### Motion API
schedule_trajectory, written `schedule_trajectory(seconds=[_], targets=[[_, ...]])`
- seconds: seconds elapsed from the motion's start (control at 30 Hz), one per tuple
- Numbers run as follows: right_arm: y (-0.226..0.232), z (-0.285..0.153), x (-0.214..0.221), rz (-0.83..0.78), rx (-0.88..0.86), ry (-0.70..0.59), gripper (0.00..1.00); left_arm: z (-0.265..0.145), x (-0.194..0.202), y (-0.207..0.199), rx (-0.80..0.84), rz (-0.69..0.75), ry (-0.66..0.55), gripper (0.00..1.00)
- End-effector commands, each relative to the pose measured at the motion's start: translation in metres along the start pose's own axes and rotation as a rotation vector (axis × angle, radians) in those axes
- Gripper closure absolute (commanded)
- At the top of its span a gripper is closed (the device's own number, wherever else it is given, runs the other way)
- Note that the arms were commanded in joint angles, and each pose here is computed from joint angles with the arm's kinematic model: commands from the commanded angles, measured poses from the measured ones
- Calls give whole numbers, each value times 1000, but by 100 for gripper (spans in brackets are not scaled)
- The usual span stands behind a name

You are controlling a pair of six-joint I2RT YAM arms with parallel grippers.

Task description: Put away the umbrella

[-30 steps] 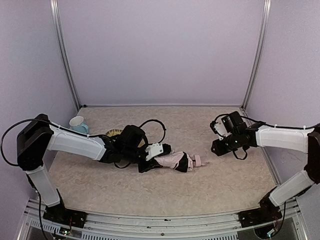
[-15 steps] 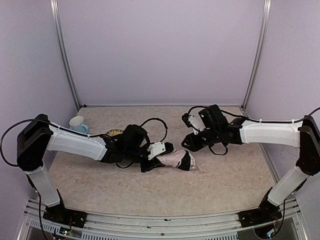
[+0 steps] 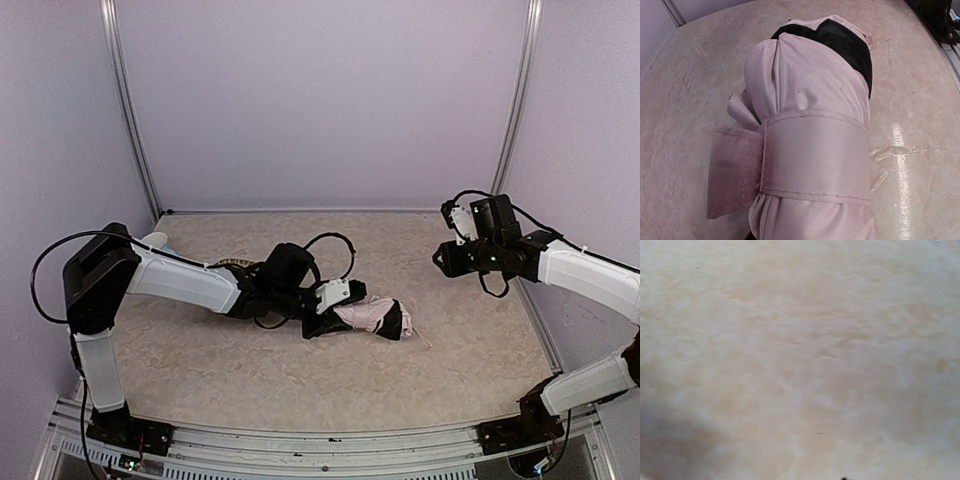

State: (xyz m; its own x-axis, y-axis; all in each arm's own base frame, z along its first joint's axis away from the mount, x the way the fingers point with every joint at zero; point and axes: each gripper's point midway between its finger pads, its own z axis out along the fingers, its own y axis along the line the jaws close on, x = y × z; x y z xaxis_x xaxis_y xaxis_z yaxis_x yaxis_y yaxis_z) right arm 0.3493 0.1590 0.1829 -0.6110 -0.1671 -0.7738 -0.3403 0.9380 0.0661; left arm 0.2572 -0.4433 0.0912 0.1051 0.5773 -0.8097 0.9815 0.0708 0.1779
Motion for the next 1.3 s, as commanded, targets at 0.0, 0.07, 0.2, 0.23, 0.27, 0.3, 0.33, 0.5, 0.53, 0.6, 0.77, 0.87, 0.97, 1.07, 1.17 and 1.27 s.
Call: schedule_trajectory(seconds=[0.0, 0.07, 0.2, 0.23, 0.27, 0.3, 0.33, 0.5, 0.53, 0.6, 0.77, 0.87, 0.97, 1.07, 1.17, 1.27], targets=[[-17, -2, 9, -15, 46, 22, 66, 16, -30, 6, 23, 72, -69, 100], [-15, 2, 12, -16, 34, 37, 65, 27, -24, 7, 33, 69, -56, 98], [-13, 5, 16, -15, 22, 46, 65, 43, -6, 0, 77, 91, -3, 43], [-13, 5, 16, -17, 21, 44, 64, 43, -4, -1, 80, 110, 3, 9], [-13, 4, 15, -19, 22, 39, 63, 41, -5, -1, 80, 129, 2, 2], [-13, 4, 14, -22, 23, 38, 61, 36, -9, 0, 72, 154, -7, 2], [-13, 3, 13, -26, 22, 35, 60, 31, -13, 3, 60, 175, -16, 1], [-13, 5, 10, -30, 19, 33, 52, -17, -52, 4, 78, 264, -106, 1], [-13, 7, 10, -30, 14, 34, 50, -29, -60, 1, 92, 276, -128, 1], [-17, 8, 10, -18, 12, 32, 42, -51, -70, 2, 87, 274, -170, 1], [-43, 9, 13, 57, -1, 8, 13, -116, -68, 55, -207, 94, -261, 1], [-73, 0, 9, 131, 3, -73, 0, -165, -37, 112, -533, -101, -230, 1], [-111, -17, 5, 212, 45, -185, 0, -218, 8, 149, -765, -296, -205, 1], [-139, -32, 7, 244, 123, -277, 0, -264, 56, 164, -953, -453, -182, 1], [-144, -40, 11, 221, 165, -344, 0, -297, 95, 158, -1126, -547, -157, 1], [-142, -42, 17, 233, 167, -398, 0, -326, 135, 147, -1267, -668, -156, 1]])
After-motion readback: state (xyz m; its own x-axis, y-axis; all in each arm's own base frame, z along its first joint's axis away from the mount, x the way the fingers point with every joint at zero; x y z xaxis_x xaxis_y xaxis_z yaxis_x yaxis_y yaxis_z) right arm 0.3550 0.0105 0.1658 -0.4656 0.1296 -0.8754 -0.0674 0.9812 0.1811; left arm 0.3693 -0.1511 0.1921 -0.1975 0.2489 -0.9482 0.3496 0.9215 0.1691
